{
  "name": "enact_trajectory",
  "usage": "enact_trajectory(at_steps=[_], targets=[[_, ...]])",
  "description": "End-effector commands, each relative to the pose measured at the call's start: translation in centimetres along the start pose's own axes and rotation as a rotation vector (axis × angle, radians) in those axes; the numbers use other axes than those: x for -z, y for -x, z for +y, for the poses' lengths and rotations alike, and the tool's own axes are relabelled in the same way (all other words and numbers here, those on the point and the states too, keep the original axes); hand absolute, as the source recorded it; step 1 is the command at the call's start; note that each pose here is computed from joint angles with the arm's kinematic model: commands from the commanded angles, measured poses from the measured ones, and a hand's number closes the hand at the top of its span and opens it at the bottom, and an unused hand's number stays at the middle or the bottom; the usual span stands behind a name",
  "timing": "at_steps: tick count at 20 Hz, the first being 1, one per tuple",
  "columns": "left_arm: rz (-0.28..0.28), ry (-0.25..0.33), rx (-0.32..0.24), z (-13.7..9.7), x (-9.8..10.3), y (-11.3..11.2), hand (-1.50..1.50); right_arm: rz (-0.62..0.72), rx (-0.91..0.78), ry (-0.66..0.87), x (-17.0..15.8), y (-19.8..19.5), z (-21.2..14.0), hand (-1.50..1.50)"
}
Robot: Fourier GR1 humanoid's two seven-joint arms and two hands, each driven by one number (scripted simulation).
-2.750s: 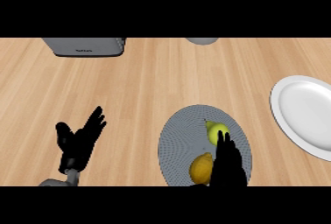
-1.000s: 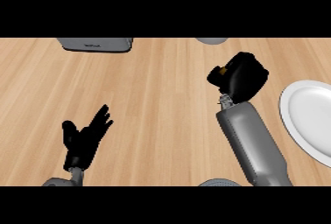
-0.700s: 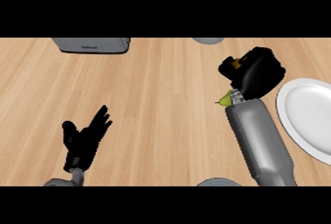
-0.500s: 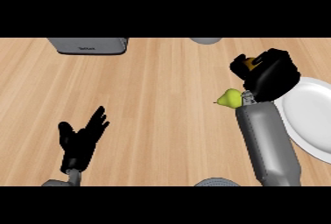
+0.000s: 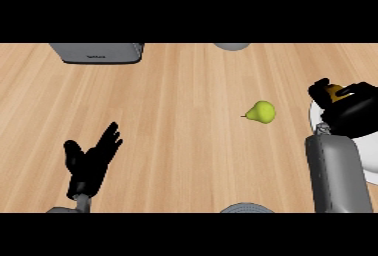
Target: Pick the lemon from the placemat and place it in the plate
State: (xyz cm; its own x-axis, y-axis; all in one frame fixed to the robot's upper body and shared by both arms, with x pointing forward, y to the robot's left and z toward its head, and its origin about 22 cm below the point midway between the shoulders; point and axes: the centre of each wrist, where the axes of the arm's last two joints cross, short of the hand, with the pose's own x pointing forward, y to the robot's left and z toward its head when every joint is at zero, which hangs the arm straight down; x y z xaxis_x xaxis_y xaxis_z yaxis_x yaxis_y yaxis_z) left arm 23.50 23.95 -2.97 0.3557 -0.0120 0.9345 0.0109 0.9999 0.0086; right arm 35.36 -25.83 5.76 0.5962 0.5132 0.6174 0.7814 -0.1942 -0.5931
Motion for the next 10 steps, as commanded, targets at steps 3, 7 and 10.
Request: enact_trajectory(at_steps=[3,7,10], targets=[[0.009,0.008,0.001,-0.6,0.1,-0.4,0.0,0.165,0.046,0.105,4.6,4.8,1.4,1.5],[0.023,0.005,-0.009,-0.9,0.4,-1.8,0.0,0.173,0.031,0.132,6.8,9.8,2.1,1.5],[0.025,0.014,-0.007,-1.2,-0.9,1.5,0.0,0.175,0.025,0.12,9.6,11.1,2.3,1.5]])
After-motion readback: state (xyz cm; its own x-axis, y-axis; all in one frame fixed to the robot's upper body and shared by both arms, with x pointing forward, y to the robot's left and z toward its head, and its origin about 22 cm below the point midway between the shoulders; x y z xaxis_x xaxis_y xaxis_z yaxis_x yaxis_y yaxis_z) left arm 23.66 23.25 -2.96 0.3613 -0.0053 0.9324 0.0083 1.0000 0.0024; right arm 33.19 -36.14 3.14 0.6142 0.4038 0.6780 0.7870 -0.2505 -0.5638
